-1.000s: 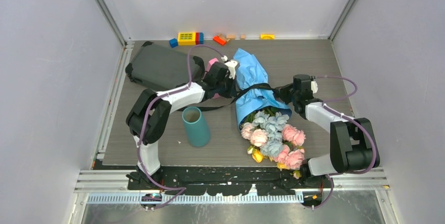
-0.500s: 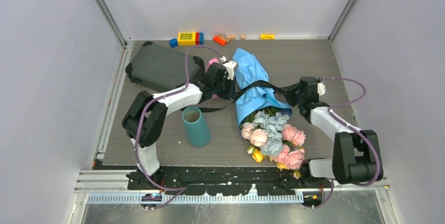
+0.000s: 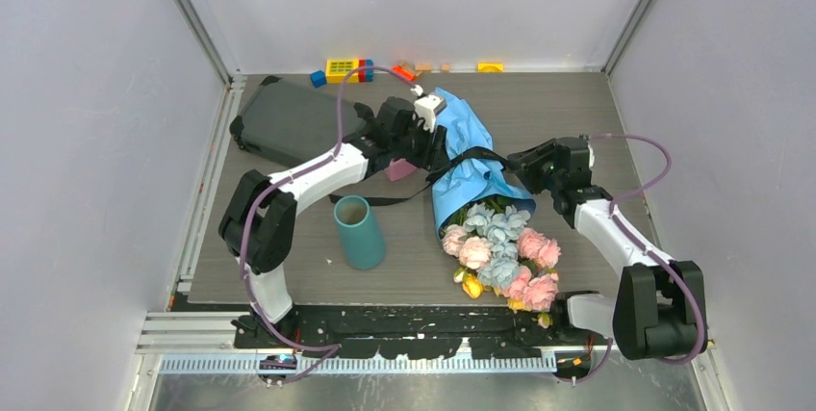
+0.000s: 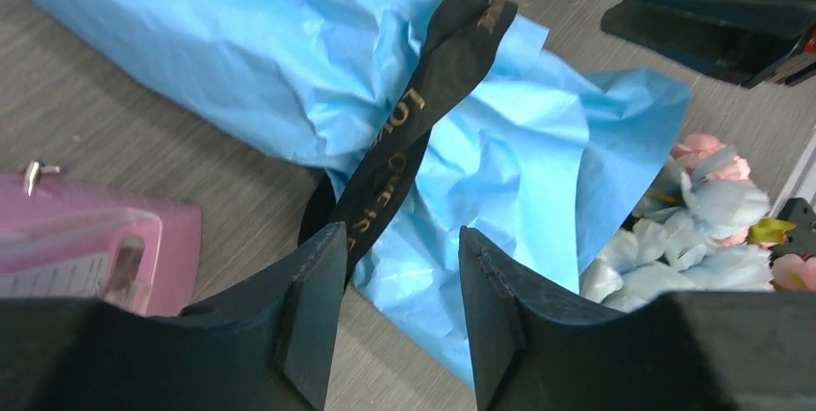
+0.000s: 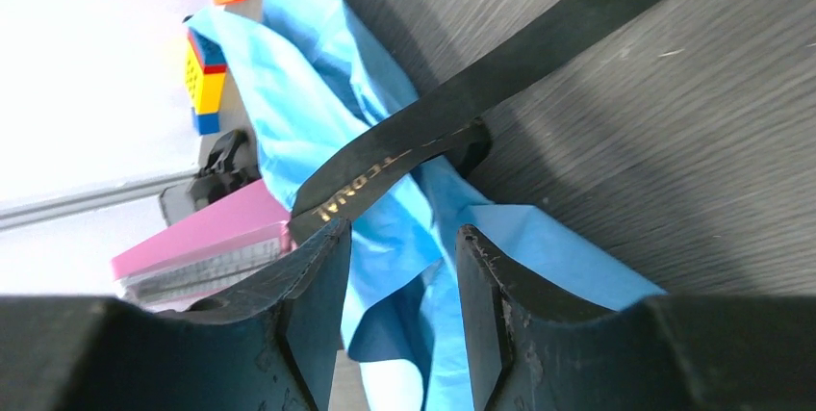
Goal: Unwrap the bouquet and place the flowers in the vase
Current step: Untie the ribbon from the wrapping paper.
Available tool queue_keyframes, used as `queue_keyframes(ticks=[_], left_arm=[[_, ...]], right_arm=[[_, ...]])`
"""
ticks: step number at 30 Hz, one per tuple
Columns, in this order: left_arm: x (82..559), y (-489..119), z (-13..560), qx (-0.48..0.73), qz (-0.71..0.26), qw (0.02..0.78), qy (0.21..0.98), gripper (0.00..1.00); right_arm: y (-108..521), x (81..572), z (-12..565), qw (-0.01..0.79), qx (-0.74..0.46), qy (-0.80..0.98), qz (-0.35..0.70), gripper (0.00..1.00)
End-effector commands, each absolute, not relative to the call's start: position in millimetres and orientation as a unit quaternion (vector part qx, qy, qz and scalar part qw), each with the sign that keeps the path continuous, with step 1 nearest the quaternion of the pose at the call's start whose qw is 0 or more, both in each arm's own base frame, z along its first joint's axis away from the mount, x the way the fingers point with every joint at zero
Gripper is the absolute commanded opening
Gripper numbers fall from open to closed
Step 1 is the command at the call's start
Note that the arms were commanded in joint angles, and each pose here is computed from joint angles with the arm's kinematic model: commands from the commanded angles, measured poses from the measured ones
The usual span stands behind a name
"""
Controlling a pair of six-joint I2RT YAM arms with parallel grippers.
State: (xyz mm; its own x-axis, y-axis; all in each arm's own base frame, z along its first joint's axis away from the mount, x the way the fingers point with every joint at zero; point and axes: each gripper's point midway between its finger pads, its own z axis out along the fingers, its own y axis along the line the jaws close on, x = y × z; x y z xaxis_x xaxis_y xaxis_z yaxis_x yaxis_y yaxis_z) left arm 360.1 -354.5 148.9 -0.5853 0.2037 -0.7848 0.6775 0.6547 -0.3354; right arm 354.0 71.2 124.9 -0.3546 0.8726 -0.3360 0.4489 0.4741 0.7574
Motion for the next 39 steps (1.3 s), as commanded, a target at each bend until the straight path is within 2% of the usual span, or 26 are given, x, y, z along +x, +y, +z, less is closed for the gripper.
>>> queue_keyframes(ticks=[1, 20, 27, 33, 39], left_arm=[[366.7, -367.1, 156.2, 0.284, -0.330, 0.369, 0.821, 0.49], [367.3, -384.7, 127.9, 0.279, -0.327, 0.354, 0.831, 0.46], [369.6, -380.7, 121.6, 0.276, -0.313, 0.356, 0.836, 0.34], [370.4, -379.4, 120.2, 0.273, -0.309, 0.358, 0.837, 0.30], [375.7, -375.5, 122.6, 0.275, -0.291, 0.373, 0.837, 0.34]], right_arm=[[96.6, 371.1, 160.0, 0.377, 0.406, 0.750, 0.363, 0.50], [144.2, 398.3, 141.0, 0.341, 0.429, 0.723, 0.421, 0.51], [141.2, 404.3, 139.6, 0.348, 0.440, 0.714, 0.419, 0.49], [138.8, 409.8, 140.2, 0.355, 0.445, 0.710, 0.415, 0.42], [136.9, 412.7, 142.6, 0.359, 0.449, 0.707, 0.413, 0.26]])
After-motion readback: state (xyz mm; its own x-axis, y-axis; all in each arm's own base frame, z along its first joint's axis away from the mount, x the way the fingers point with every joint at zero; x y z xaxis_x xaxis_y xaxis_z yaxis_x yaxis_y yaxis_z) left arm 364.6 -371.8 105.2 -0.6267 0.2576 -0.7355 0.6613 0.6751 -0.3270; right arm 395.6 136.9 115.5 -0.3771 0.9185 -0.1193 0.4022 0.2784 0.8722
